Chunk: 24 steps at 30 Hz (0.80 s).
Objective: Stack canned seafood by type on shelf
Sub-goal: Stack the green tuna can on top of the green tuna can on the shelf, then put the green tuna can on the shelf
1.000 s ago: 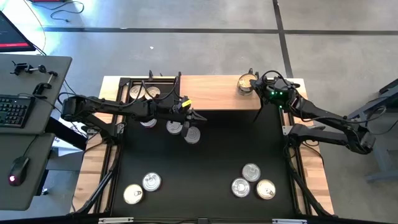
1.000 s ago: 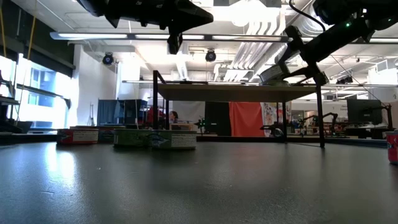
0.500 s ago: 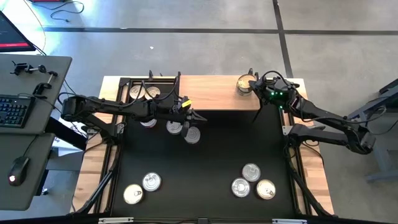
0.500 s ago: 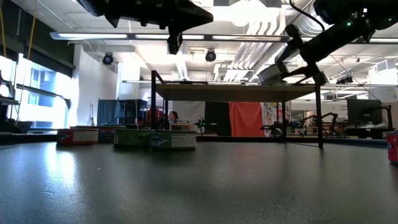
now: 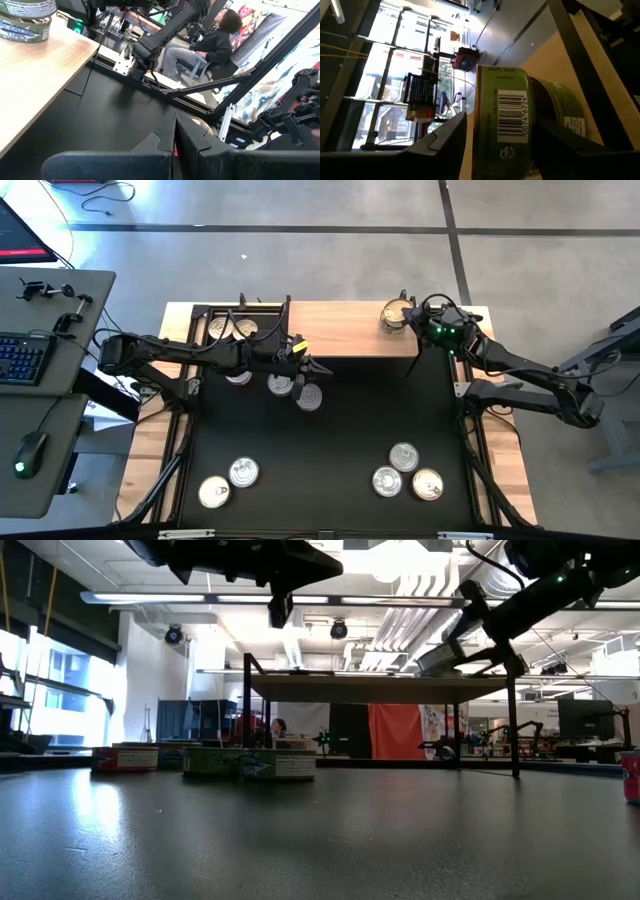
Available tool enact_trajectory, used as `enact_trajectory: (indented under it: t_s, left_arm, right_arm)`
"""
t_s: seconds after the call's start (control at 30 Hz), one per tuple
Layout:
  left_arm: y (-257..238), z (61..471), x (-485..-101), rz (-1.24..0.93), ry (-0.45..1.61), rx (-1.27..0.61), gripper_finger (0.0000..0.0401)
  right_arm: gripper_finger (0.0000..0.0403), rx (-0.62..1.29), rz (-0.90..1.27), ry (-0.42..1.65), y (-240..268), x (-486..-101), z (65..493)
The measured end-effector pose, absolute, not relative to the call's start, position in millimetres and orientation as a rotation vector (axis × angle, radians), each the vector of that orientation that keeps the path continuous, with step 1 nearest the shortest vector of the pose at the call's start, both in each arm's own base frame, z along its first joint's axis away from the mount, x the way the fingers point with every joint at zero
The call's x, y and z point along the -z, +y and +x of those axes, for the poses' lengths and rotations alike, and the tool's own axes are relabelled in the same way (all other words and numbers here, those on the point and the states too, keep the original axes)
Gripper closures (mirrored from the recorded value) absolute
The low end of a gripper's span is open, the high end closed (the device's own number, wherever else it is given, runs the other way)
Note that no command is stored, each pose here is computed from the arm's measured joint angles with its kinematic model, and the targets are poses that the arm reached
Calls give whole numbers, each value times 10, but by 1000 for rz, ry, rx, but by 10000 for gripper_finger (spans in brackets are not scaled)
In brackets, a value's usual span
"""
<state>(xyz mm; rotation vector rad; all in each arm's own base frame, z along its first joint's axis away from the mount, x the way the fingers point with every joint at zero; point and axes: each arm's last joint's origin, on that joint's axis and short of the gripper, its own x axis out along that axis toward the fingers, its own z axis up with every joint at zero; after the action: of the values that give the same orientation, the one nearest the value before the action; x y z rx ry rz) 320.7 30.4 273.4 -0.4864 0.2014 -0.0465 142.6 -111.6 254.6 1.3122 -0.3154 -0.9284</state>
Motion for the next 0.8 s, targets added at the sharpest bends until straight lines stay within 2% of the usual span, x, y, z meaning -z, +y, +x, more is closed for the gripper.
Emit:
enact_trajectory:
  t_s: [0.27, 0.43, 0.7, 0.8]
  left_arm:
    - [304, 3207, -2734, -486, 201, 47, 401]
    - [304, 3207, -2735, -464, 200, 49, 401]
    - [303, 3207, -2735, -468, 199, 49, 401]
    - [297, 3203, -2751, -477, 194, 74, 401]
  right_arm:
    - [208, 1071, 1328, -178, -1084, -2598, 1368]
    - [208, 1069, 1298, -164, -1097, -2781, 1385]
    - [208, 1107, 1291, -75, -1156, -2810, 1471]
    - [208, 1098, 1246, -11, -1131, -2927, 1445]
